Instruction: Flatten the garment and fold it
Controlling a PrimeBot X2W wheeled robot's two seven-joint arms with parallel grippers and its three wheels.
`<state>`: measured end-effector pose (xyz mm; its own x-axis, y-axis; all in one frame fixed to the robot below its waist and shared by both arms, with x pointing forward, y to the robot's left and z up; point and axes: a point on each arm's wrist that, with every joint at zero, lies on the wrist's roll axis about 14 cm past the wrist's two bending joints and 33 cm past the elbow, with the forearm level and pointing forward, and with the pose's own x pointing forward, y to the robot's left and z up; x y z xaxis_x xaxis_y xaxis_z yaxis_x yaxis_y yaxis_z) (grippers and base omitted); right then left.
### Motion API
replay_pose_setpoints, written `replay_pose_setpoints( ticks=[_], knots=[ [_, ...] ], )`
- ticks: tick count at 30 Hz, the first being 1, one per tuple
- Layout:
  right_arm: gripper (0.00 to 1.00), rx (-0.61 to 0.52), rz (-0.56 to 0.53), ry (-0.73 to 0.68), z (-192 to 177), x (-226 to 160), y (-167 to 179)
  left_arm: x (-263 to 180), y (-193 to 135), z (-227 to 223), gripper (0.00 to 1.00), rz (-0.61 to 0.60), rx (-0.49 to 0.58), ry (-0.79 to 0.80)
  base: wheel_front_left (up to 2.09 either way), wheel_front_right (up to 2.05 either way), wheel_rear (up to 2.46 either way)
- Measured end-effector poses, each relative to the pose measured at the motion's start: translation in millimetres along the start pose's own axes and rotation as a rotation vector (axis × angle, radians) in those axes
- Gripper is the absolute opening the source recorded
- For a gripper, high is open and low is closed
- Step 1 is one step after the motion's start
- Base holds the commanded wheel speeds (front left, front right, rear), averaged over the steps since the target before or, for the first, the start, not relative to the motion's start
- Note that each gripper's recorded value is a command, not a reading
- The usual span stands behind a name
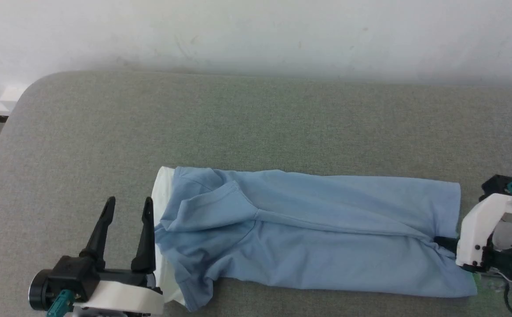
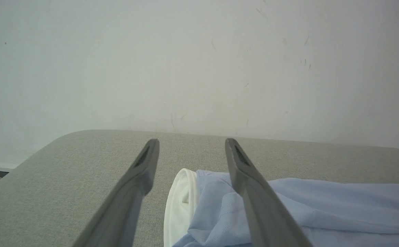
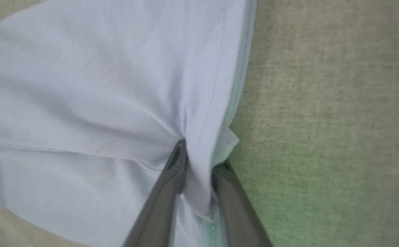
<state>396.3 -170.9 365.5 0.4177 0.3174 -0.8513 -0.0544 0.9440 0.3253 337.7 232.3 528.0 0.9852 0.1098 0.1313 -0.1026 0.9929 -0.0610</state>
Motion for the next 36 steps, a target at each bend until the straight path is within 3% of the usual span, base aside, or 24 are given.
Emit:
replay_pose_setpoints(
  ticks=[9,14,19,22,25,29,34,36],
  knots=[
    [0.00,-0.059,-0.001,-0.138,5,-27,0,-7,2,1,1.00,-0.006,0.034,-0.006,0.00,0.00,0.00],
    [0.00,-0.043,-0.122,-0.247,13,-66,-49,-10,-1,2,1.00,-0.023,0.035,-0.010,0.00,0.00,0.00],
    [0.00,0.066,-0.263,-0.322,10,-103,-109,-10,-5,3,1.00,-0.038,0.032,-0.013,0.00,0.00,0.00],
    [0.00,0.138,-0.285,-0.358,11,-115,-125,-10,-4,2,1.00,-0.039,0.034,-0.011,0.00,0.00,0.00],
    [0.00,0.256,-0.161,-0.354,8,-105,-103,-11,-4,1,1.00,-0.035,0.031,-0.009,0.00,0.00,0.00],
    [0.00,0.341,0.159,-0.344,20,-90,-22,-11,-6,0,1.00,-0.040,0.028,-0.007,0.00,0.00,0.00],
    [0.00,0.305,0.515,-0.308,33,-91,86,-12,-9,0,1.00,-0.050,0.022,-0.006,0.00,0.00,0.00],
    [0.00,0.268,0.600,-0.276,30,-90,118,-12,-9,-1,1.00,-0.051,0.023,-0.003,0.00,0.00,0.00]
  ],
)
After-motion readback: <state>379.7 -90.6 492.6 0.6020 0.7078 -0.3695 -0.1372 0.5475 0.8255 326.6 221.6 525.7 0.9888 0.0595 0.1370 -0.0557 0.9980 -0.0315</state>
